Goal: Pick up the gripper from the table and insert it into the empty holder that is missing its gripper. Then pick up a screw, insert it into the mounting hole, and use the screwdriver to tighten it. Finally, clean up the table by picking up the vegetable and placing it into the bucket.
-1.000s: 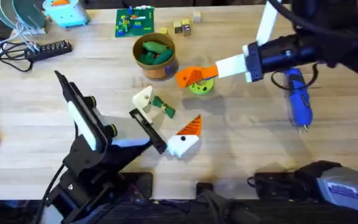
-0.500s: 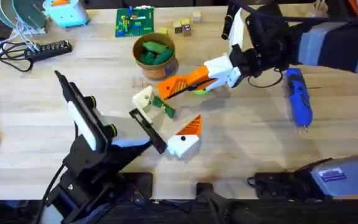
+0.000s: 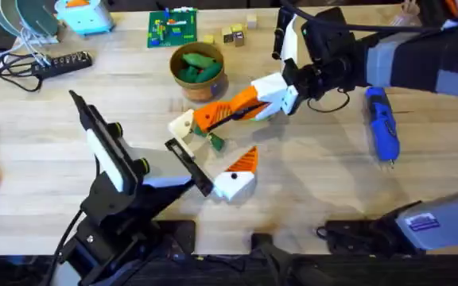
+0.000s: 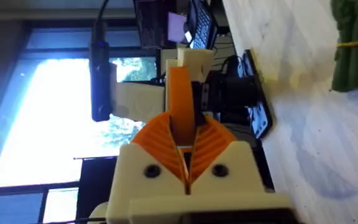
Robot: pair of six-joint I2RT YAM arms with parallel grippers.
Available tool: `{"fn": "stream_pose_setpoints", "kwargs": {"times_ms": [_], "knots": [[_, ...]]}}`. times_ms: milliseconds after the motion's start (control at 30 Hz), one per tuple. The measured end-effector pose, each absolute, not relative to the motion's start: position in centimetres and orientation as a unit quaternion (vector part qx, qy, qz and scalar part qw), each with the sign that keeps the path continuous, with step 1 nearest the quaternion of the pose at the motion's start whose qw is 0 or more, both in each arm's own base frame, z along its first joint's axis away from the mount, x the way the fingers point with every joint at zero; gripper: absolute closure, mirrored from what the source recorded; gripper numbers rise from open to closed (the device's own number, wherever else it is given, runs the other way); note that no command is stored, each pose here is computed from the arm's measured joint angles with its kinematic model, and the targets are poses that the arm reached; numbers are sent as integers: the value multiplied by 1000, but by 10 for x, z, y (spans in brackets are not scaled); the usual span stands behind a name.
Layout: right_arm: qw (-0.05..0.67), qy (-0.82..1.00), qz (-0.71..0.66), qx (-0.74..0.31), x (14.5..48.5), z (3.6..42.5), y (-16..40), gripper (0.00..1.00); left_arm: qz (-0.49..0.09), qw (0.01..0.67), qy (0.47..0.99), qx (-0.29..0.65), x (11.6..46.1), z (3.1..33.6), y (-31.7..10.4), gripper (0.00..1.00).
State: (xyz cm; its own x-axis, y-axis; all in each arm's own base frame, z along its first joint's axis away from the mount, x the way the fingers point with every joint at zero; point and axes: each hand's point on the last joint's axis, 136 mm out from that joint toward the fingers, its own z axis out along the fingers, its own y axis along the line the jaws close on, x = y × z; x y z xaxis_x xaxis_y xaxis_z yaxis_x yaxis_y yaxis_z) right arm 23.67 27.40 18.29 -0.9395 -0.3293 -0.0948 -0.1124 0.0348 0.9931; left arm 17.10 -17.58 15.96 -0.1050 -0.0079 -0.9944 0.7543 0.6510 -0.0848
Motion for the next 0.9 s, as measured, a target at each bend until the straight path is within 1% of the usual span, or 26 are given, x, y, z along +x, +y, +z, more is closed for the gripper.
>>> {"fn": "stream_pose_setpoints", "kwargs": {"times_ms": [633,900], "knots": [[61,-751,-641,147,244,165,276,992,-312,609,674,277,171,160,-176,8],[43,-739,-650,174,245,172,287,992,-298,616,680,265,177,159,-171,9]]}}
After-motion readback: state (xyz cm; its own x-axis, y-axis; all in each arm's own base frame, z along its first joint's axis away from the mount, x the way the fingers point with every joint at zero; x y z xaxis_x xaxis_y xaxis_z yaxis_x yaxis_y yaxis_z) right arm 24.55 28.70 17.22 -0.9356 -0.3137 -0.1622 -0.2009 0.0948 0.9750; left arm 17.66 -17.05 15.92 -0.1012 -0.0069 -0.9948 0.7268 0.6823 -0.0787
